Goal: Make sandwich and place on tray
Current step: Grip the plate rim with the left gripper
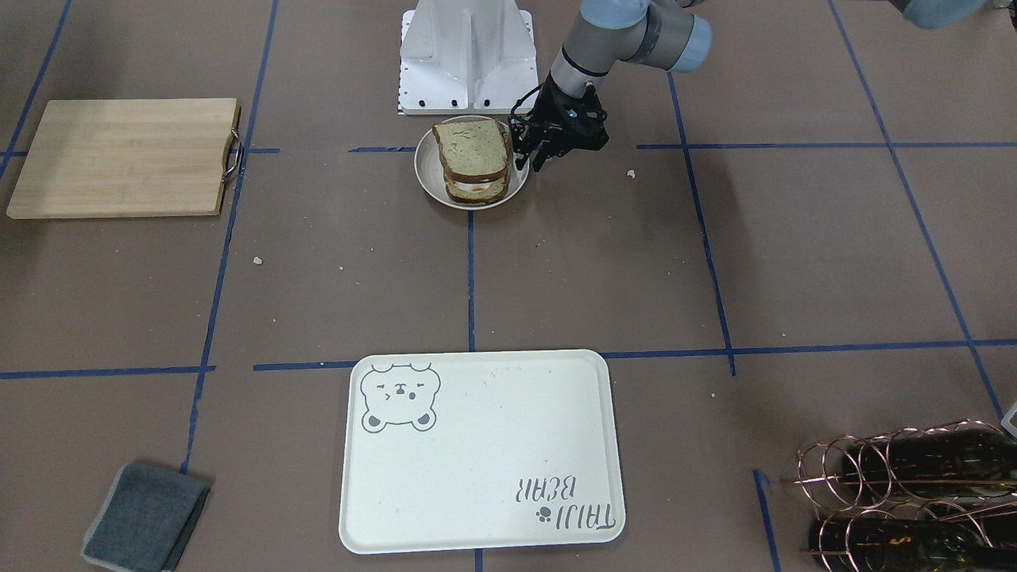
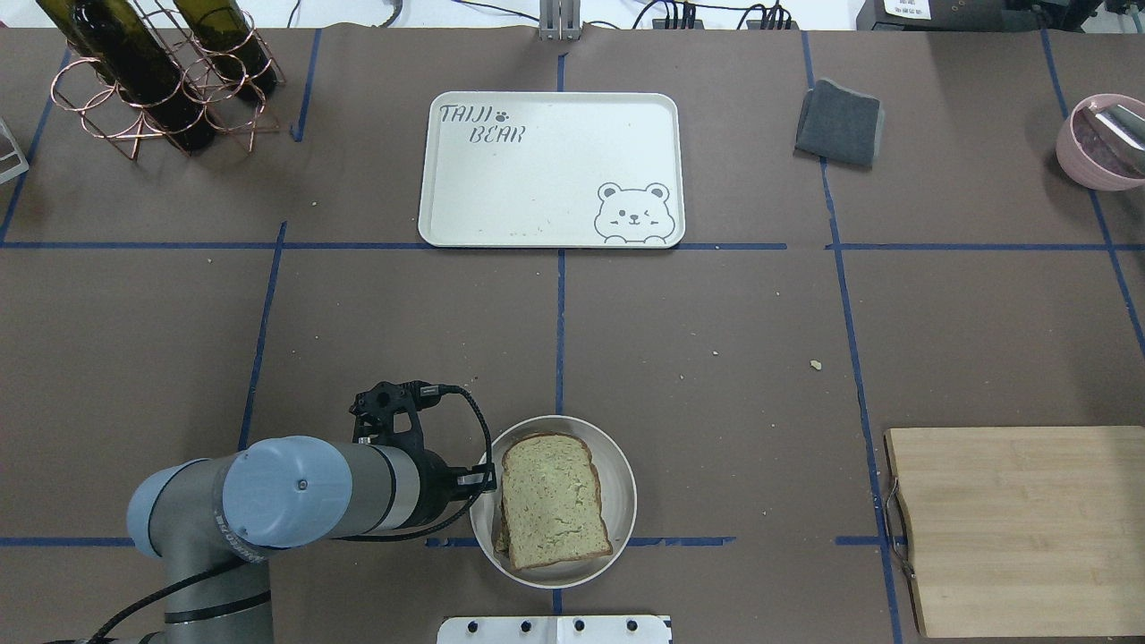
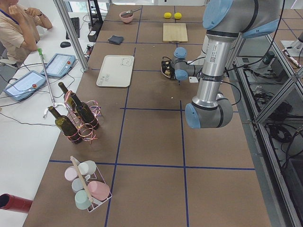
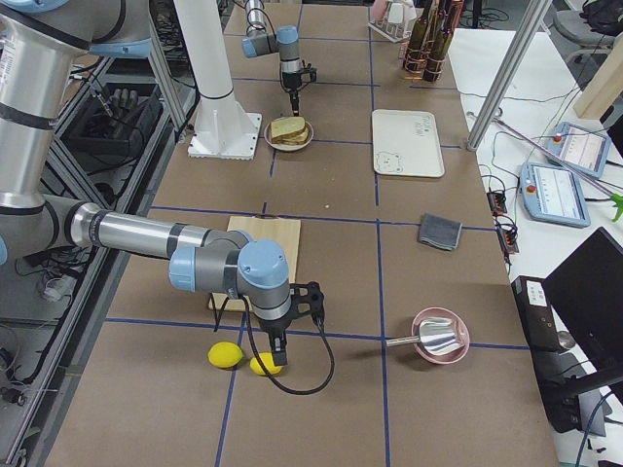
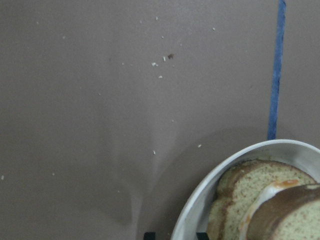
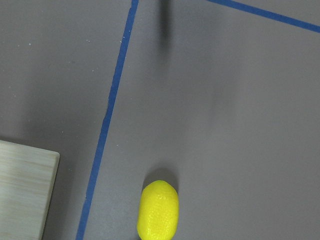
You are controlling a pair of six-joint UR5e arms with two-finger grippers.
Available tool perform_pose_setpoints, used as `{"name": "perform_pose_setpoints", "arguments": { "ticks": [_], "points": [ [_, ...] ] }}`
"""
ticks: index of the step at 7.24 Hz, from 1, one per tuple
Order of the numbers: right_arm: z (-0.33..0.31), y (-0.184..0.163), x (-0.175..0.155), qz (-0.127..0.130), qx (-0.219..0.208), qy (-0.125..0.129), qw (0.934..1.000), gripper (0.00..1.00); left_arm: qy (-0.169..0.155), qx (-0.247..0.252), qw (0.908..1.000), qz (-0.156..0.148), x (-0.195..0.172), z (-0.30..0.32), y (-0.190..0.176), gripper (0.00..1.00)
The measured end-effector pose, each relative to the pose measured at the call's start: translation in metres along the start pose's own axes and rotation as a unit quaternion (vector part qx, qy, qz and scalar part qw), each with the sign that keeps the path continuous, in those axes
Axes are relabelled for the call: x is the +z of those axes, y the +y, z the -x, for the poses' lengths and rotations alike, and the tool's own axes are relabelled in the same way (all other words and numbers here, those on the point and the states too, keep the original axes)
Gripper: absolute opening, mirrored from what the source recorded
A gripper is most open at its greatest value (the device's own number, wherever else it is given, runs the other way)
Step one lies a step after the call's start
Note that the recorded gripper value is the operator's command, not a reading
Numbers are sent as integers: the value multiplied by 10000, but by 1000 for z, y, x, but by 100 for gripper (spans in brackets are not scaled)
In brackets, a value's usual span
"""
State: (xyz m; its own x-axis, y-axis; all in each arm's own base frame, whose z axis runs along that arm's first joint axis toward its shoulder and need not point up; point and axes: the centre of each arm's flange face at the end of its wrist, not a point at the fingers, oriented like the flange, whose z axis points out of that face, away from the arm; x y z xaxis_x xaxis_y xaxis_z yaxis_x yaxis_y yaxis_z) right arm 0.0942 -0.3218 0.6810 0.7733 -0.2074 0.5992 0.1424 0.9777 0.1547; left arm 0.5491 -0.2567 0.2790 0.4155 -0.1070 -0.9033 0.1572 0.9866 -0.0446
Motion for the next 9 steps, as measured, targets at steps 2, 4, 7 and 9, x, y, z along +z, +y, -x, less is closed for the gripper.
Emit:
{"name": "perform_pose_setpoints", "arguments": {
  "ticks": [2,4,7,9],
  "points": [
    [-1,1,2,21,17,5,10000,100,-31,-24,10000,31,6,0,10,27],
    [-3,2,3,38,25,3,10000,100,-62,-31,10000,59,10,1,15,12],
    [-3,2,4,45,28,16,10000,100,-66,-21,9999,84,10,1,17,0],
    [-6,2,7,75,52,21,10000,100,72,-51,10000,8,-6,-7,-3,0]
  ]
}}
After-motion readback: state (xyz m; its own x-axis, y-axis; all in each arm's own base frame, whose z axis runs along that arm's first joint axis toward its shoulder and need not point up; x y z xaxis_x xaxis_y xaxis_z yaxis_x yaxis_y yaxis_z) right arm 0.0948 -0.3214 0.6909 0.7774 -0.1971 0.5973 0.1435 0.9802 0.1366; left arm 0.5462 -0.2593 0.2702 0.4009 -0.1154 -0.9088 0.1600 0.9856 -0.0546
